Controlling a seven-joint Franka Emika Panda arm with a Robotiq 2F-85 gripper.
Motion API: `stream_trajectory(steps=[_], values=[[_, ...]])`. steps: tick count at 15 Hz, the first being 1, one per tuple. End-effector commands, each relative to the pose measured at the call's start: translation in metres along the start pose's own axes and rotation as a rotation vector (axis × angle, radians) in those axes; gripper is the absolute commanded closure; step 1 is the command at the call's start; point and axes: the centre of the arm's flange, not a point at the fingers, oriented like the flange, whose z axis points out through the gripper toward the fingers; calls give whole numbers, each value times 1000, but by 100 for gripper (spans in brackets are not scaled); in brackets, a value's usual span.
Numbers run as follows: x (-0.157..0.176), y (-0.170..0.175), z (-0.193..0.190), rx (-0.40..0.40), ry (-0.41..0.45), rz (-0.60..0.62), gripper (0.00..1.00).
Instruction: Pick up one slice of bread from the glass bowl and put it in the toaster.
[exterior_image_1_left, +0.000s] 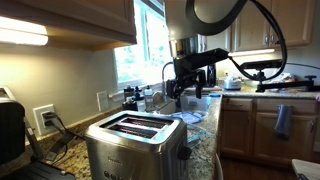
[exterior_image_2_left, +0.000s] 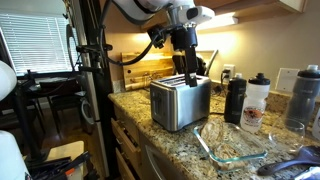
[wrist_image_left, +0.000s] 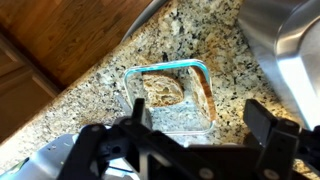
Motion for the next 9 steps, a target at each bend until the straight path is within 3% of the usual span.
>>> stream_trajectory(steps=[1, 9], values=[[20, 2, 12, 4, 26, 11, 0], [40, 7, 36, 4, 20, 29, 0]])
